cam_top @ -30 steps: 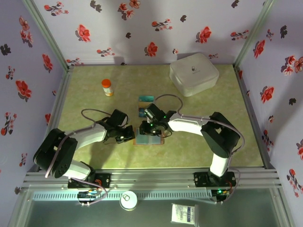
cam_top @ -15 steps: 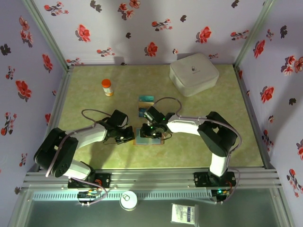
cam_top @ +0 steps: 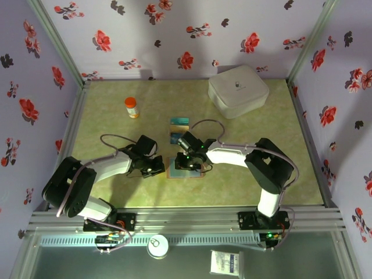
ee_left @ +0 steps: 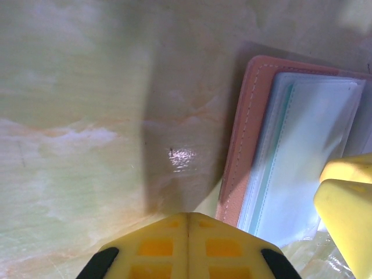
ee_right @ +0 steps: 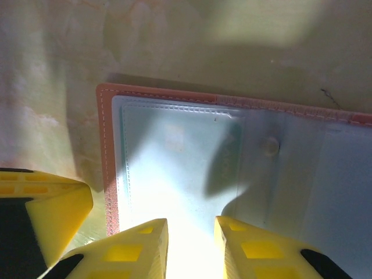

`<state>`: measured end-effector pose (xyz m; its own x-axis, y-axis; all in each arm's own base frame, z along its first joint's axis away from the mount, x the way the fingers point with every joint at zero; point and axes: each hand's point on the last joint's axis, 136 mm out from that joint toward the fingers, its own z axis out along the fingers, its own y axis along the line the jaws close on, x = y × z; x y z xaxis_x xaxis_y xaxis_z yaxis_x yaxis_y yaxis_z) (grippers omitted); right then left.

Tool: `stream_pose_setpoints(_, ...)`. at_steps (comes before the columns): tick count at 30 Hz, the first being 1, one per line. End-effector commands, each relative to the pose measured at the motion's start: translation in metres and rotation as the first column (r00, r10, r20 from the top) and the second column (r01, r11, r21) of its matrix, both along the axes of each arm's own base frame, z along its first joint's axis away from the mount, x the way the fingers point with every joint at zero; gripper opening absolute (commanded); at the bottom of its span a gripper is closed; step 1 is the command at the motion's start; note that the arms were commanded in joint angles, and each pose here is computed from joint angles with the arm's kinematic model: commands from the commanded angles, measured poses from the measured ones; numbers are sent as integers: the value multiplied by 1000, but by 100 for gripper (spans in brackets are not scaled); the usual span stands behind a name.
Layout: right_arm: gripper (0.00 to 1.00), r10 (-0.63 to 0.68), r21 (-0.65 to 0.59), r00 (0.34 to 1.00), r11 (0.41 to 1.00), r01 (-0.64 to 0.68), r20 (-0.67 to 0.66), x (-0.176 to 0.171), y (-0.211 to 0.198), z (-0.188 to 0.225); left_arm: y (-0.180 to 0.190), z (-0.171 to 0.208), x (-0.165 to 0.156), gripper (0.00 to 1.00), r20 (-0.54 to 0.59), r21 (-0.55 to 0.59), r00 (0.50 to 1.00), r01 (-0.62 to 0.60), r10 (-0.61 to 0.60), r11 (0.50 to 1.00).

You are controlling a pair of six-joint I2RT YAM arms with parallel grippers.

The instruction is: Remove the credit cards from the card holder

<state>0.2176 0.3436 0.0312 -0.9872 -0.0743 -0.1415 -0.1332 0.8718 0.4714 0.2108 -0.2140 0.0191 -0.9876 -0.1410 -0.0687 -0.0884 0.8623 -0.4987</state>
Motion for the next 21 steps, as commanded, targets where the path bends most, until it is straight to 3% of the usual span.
stream_pose_setpoints(1,28,-13,-26,1000,1000,13,5,-5,-9,0,-6,7,5,0,24,-11,1000,18,-18,1000)
stream_pose_setpoints(6,28,-13,-19,1000,1000,13,-5,-6,-8,-3,-27,33,14,0,72,-90,997,40,-33,995)
stream_pose_setpoints(10,28,-12,-16,1000,1000,12,-5,-6,-7,-2,-35,31,13,0,58,-113,997,51,-44,992)
stream_pose_setpoints(21,29,-14,2,1000,1000,14,16,-4,-7,14,-22,1,2,0,1,-36,999,36,-36,999)
